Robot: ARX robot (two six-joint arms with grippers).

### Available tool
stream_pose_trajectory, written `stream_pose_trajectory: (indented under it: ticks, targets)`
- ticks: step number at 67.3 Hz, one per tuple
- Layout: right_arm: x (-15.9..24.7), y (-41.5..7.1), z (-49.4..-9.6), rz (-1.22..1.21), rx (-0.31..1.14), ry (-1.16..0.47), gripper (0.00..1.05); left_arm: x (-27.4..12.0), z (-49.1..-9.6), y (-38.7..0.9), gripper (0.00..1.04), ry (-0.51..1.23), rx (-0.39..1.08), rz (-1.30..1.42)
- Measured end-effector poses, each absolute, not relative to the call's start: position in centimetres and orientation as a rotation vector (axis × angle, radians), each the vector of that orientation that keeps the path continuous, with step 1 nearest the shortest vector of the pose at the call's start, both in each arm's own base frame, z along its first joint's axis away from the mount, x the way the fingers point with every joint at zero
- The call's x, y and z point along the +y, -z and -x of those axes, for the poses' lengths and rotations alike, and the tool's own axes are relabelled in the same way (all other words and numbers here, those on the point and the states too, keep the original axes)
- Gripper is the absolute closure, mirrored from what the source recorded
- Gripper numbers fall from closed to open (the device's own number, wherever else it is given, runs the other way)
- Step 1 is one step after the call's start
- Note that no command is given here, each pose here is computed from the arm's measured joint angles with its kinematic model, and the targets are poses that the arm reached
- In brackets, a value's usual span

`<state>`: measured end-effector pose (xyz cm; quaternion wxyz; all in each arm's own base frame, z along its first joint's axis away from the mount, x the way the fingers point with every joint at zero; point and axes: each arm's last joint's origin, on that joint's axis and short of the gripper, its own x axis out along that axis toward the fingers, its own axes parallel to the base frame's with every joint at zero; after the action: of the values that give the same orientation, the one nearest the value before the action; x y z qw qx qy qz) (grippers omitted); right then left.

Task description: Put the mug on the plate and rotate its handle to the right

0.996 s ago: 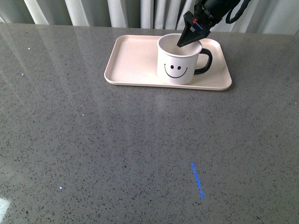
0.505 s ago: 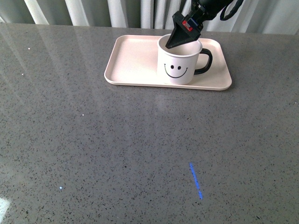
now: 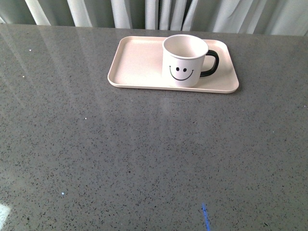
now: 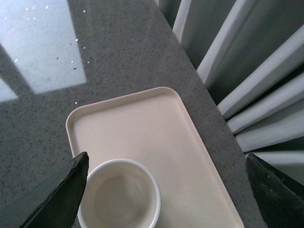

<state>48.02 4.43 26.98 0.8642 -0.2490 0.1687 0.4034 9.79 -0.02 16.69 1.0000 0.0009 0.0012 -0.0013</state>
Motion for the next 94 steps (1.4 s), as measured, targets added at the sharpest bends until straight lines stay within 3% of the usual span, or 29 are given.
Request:
stream_pose_trajectory:
  ticks: [4,11,17,24,37,68,94]
  targets:
    - [4.4,-26.5,-47.4,0.504,0.336,-0.826,0.09,0.0,-9.8,-16.7,0.09,0.003,0.002,-0.002]
    - [4.1,-25.6,-45.7,0.391,0.205,-0.267,0.27,0.0,-9.8,-16.7,0.09,0.003,0.002,-0.002]
    - [3.2,-24.6,-42.1,0.189,0.063,-0.034,0.43,0.0,-9.8,-16.7,0.09,0.002,0.002,-0.002]
    - [2.2,-23.5,-36.6,0.052,-0.043,0.000,0.68,0.0,-9.8,-16.7,0.09,0.003,0.003,-0.002]
    - [1.4,-20.3,-30.7,0.016,0.005,0.000,1.03,0.0,-9.8,-16.7,0.09,0.003,0.002,-0.002]
    - [0.0,-17.9,-21.2,0.010,0.008,0.001,1.03,0.0,-9.8,-16.7,0.09,0.003,0.002,-0.002]
    - [0.0,-16.1,-17.0,0.011,0.019,0.001,1.03,0.0,-9.8,-16.7,0.09,0.003,0.003,-0.002]
